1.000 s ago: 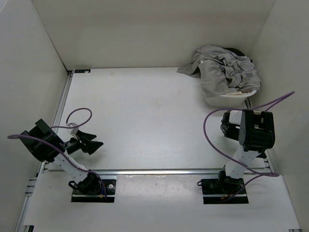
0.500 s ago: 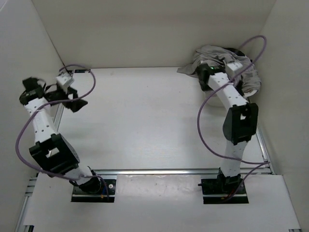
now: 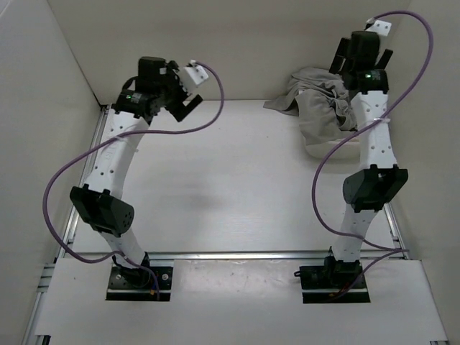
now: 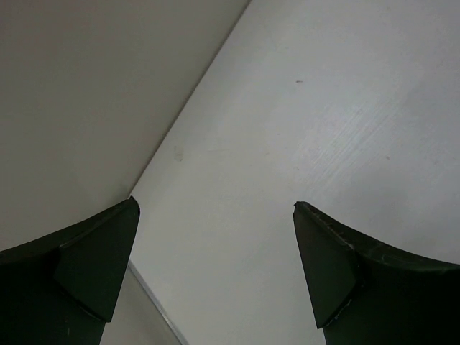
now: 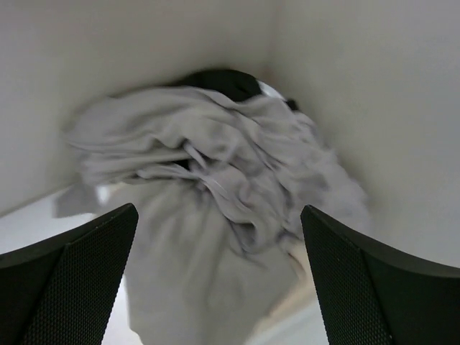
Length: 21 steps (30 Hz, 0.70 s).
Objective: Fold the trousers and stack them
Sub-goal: Grab the trousers from the pile
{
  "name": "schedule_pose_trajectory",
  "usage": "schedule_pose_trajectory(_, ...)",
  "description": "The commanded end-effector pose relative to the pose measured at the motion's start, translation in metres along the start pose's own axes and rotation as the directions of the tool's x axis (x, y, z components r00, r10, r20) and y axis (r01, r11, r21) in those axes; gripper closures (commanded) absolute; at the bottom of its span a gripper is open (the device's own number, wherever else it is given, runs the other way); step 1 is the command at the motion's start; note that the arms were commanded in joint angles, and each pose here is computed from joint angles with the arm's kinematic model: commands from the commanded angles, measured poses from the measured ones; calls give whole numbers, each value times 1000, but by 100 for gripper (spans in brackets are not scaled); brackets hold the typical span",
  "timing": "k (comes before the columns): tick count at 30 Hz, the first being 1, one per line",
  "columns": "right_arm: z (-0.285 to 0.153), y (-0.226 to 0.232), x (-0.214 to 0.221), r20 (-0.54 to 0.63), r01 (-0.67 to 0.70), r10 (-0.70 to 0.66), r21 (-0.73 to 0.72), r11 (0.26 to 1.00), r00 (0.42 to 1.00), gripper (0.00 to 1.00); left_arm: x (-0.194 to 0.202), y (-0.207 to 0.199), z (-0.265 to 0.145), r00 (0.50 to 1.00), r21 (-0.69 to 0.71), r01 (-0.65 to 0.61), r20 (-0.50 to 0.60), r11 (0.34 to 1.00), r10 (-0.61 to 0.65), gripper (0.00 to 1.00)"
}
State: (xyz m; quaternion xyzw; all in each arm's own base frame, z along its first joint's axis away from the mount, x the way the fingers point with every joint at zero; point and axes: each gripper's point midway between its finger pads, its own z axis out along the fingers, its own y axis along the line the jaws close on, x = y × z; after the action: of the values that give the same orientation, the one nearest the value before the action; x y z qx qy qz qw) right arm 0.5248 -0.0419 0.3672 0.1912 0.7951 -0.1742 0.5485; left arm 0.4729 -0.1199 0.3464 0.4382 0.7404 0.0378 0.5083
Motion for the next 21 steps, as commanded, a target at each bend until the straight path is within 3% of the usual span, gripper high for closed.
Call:
schedule_pose_trajectory(1,34,22,-20,-4,-84,89,-381,921,996,1,10,-13,-3,989,-37,-95,-117,995,90,0)
schedule_pose_trajectory(2,56,-4,-20,-19,-153,157,-351,924,987,1,9,-25,7,993,3,-65,-104,998,65,0)
schedule_pose_trajectory(4,92,-13,13,-110,-226,201,-322,919,973,1,3,-49,21,998,104,35,-52,994,-30,0)
schedule_pose_trajectory(9,144,-14,89,-268,-206,142,-231,951,953,1,17,-118,68,996,373,76,-73,925,-52,0)
schedule_pose_trajectory(12,157,-8,136,-366,-204,110,-228,952,924,1,24,-135,85,987,423,154,-108,893,-119,0)
schedule_pose_trajectory(17,177,4,197,-487,-246,120,-203,948,865,1,44,-123,92,963,455,266,-89,850,-254,0)
schedule_pose_trajectory(21,184,18,209,-512,-309,159,-222,925,844,1,69,-123,98,963,385,258,-171,886,-206,0)
